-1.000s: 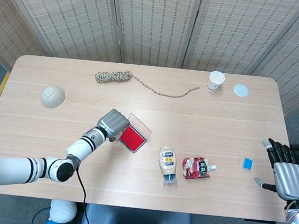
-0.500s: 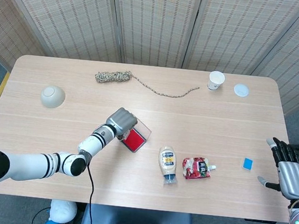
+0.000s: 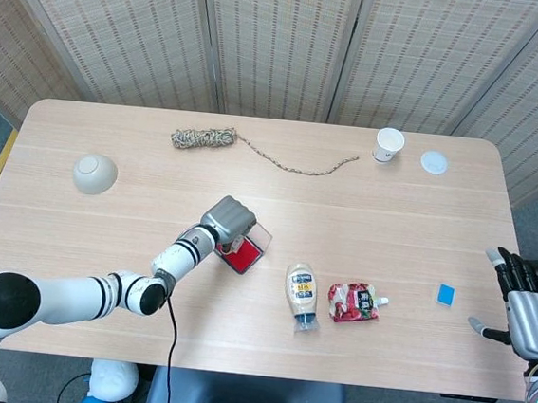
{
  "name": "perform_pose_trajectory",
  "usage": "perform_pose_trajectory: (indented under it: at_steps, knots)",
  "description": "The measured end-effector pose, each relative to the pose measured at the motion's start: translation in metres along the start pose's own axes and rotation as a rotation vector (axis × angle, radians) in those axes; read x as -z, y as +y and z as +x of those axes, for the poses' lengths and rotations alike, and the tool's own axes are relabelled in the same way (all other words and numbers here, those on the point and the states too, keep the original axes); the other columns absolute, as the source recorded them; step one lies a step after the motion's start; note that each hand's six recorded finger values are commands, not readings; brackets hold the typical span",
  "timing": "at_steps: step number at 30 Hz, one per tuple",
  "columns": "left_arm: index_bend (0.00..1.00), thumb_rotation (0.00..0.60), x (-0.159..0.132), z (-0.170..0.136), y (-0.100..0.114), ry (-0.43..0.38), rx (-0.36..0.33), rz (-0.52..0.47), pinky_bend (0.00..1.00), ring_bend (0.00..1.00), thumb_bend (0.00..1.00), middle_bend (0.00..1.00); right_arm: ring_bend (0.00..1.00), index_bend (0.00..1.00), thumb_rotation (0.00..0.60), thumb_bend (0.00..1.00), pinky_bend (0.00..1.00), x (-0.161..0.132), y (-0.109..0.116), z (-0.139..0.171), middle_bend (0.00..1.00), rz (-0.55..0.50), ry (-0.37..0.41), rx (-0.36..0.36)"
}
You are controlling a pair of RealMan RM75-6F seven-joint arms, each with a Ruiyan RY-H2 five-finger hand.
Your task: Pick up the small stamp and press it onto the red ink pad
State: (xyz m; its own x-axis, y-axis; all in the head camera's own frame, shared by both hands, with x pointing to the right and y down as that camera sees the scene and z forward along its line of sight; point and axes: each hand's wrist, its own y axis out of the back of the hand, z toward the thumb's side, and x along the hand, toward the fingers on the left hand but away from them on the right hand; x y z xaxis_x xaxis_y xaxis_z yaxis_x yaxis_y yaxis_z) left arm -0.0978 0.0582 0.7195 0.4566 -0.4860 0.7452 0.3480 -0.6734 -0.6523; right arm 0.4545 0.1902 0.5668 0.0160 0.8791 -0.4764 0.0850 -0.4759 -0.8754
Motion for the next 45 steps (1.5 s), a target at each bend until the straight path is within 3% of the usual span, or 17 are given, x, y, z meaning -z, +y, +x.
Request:
perform_pose_trajectory:
  at_steps: [45]
  knots:
    - [0.77,0.6,0.0,0.01,-0.024,-0.031,0.012,-0.061,0.94,0.84,0.53,1.0,0.0,0.0,0.6,0.11,0.0,0.0,-0.001,0.0,0.0,0.009,-0.007,0.006]
